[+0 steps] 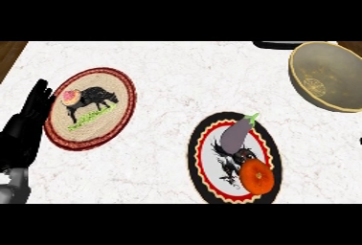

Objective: Pick the squash from the plate and place it in the bowl

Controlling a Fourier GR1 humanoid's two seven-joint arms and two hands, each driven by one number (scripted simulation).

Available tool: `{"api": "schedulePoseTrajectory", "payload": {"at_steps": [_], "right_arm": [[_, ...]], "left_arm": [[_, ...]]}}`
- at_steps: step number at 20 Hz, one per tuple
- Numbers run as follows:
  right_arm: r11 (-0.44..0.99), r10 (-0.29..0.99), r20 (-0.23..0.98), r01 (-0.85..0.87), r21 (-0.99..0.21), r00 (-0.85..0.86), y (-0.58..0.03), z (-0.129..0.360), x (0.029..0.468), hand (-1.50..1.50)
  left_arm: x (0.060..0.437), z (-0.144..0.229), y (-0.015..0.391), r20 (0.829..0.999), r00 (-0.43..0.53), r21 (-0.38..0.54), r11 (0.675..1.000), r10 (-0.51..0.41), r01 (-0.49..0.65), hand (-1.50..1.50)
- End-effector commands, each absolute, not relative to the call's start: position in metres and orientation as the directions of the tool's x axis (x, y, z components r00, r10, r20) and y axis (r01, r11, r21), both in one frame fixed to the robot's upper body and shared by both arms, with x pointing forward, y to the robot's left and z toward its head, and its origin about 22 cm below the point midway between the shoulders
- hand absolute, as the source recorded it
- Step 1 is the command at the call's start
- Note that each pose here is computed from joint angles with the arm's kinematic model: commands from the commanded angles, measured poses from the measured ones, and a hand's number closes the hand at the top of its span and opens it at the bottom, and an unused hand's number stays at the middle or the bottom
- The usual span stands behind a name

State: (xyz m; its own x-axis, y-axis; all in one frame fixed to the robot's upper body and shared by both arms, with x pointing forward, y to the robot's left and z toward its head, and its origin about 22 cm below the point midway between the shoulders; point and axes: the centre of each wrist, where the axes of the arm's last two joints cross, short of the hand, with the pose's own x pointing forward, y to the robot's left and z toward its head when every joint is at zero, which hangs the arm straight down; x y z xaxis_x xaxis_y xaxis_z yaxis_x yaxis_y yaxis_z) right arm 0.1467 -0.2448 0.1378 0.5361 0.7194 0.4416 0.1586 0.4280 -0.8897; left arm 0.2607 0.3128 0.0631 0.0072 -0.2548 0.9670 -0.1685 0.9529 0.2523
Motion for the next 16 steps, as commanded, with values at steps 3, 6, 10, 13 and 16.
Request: {"api": "schedulePoseTrajectory", "payload": {"at_steps": [3, 6, 10, 13, 16], "right_arm": [[0.497, 0.645, 0.307, -0.079, -0.864, 0.7, -0.23, 0.137, 0.151, -1.5], [0.541, 0.642, 0.315, -0.122, -0.832, 0.698, -0.226, 0.145, 0.165, -1.5], [0.554, 0.646, 0.221, -0.249, -0.795, 0.731, -0.229, 0.127, 0.174, -1.5], [0.597, 0.637, 0.198, -0.315, -0.737, 0.745, -0.228, 0.116, 0.178, -1.5], [0.569, 0.648, 0.146, -0.347, -0.746, 0.747, -0.233, 0.112, 0.184, -1.5]], "left_arm": [[0.271, 0.072, 0.306, 0.966, 0.002, 0.257, 0.955, -0.26, -0.147, 0.0], [0.278, 0.063, 0.302, 0.963, -0.025, 0.262, 0.953, -0.269, -0.155, 0.0], [0.284, 0.073, 0.302, 0.97, -0.008, 0.241, 0.962, -0.244, -0.127, 0.0], [0.283, 0.064, 0.3, 0.969, -0.015, 0.243, 0.961, -0.247, -0.133, 0.0], [0.285, 0.061, 0.306, 0.97, 0.009, 0.241, 0.956, -0.243, -0.165, 0.0]]}}
